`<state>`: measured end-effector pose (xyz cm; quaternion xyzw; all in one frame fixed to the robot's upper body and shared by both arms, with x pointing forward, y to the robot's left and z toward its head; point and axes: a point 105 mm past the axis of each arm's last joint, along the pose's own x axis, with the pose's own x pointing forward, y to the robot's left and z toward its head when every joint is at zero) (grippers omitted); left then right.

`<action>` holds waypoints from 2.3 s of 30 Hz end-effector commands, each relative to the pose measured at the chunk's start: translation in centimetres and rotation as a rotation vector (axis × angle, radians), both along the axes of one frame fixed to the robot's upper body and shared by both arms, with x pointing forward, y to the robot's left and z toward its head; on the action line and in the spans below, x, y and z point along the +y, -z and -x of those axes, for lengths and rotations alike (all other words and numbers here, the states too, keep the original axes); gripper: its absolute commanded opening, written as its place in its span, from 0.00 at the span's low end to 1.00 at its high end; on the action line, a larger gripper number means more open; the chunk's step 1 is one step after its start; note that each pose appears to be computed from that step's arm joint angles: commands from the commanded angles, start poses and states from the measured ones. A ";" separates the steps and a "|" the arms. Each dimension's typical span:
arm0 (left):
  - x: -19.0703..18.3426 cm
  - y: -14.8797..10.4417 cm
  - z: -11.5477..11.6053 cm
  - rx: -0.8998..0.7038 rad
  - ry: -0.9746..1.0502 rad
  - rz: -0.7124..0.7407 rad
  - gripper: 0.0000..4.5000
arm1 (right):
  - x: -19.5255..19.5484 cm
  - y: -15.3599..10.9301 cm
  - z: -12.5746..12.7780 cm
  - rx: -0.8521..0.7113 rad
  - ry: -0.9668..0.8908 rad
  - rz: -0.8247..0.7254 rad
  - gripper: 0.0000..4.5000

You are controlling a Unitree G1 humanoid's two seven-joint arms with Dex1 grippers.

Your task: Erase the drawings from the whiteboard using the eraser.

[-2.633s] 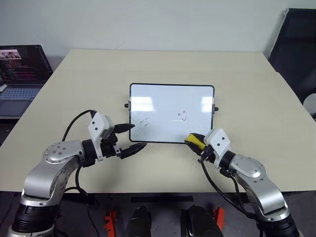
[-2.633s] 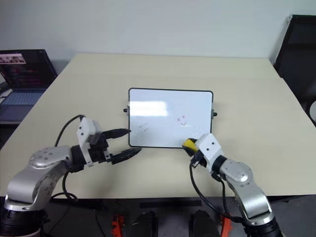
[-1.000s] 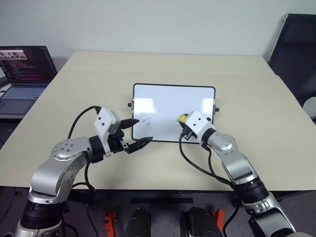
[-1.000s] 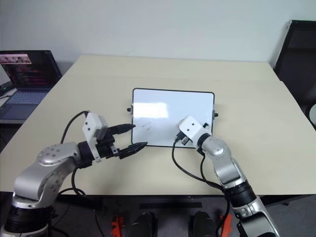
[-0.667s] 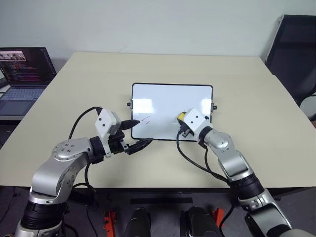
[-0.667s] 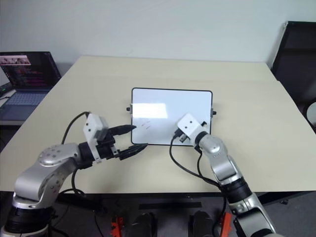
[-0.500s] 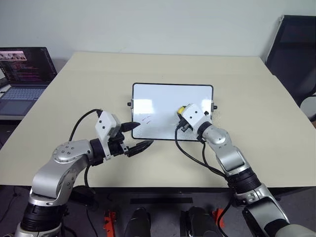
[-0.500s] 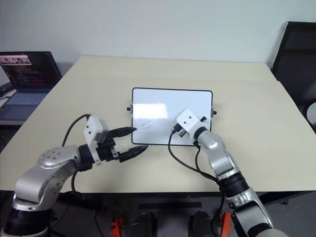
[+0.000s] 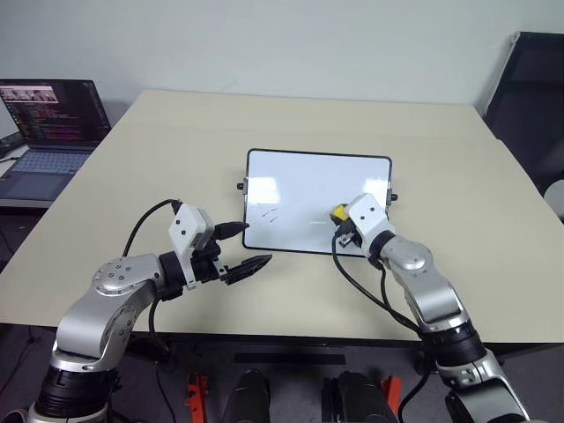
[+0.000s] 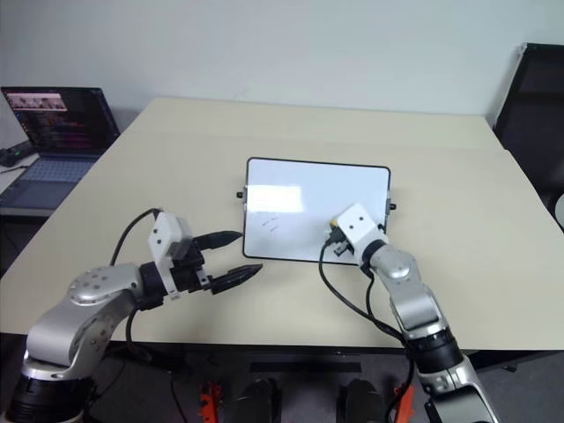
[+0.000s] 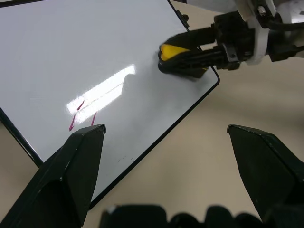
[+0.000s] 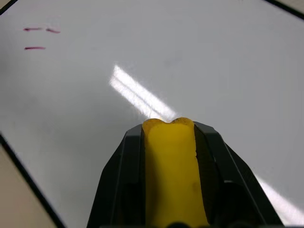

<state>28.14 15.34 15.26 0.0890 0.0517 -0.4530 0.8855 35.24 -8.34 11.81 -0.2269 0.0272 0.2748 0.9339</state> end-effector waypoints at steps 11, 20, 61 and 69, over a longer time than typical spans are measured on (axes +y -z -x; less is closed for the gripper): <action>3.2 -0.5 1.4 -0.022 -0.108 0.003 1.00 | 2.0 -1.6 5.8 0.031 -0.336 0.040 0.23; 6.2 1.1 2.7 -0.007 -0.258 0.015 1.00 | 3.2 -0.5 6.0 -0.138 -0.386 0.076 0.23; 6.5 0.5 1.5 -0.082 -0.272 -0.059 1.00 | 13.5 -1.7 -1.6 -0.309 -0.537 0.405 0.23; 6.1 0.8 1.3 -0.079 -0.260 -0.063 1.00 | 14.7 -2.3 -2.6 -0.291 -0.488 0.336 0.23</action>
